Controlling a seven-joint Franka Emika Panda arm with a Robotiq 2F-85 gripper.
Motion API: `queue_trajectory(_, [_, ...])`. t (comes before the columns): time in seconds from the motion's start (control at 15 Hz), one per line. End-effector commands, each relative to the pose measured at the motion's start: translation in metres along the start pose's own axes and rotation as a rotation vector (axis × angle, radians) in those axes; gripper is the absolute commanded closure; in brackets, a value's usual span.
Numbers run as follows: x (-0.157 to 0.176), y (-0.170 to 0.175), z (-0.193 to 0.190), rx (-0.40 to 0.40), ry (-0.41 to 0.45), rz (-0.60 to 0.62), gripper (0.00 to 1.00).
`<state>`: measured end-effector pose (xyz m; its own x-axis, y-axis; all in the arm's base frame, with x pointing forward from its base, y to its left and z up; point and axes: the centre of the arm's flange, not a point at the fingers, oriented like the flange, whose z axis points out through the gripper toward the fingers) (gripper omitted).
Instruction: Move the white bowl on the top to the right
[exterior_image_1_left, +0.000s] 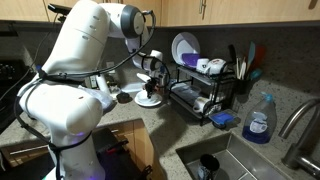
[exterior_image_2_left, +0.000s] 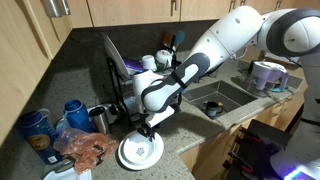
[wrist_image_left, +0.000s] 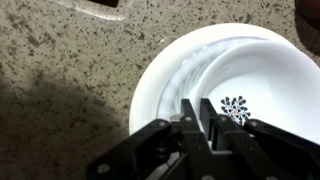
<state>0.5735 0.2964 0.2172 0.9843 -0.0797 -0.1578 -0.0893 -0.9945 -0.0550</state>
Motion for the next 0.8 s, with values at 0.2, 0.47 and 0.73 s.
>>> queue_trajectory(0.2, [-0.003, 0.0051, 0.0019, 0.011, 0.065, -0.048, 0.97])
queue_trajectory(0.47, [-0.003, 0.0086, -0.0013, -0.001, 0.08, -0.059, 0.97])
queue_trajectory(0.73, [-0.003, 0.0112, 0.0026, -0.01, 0.07, -0.068, 0.68])
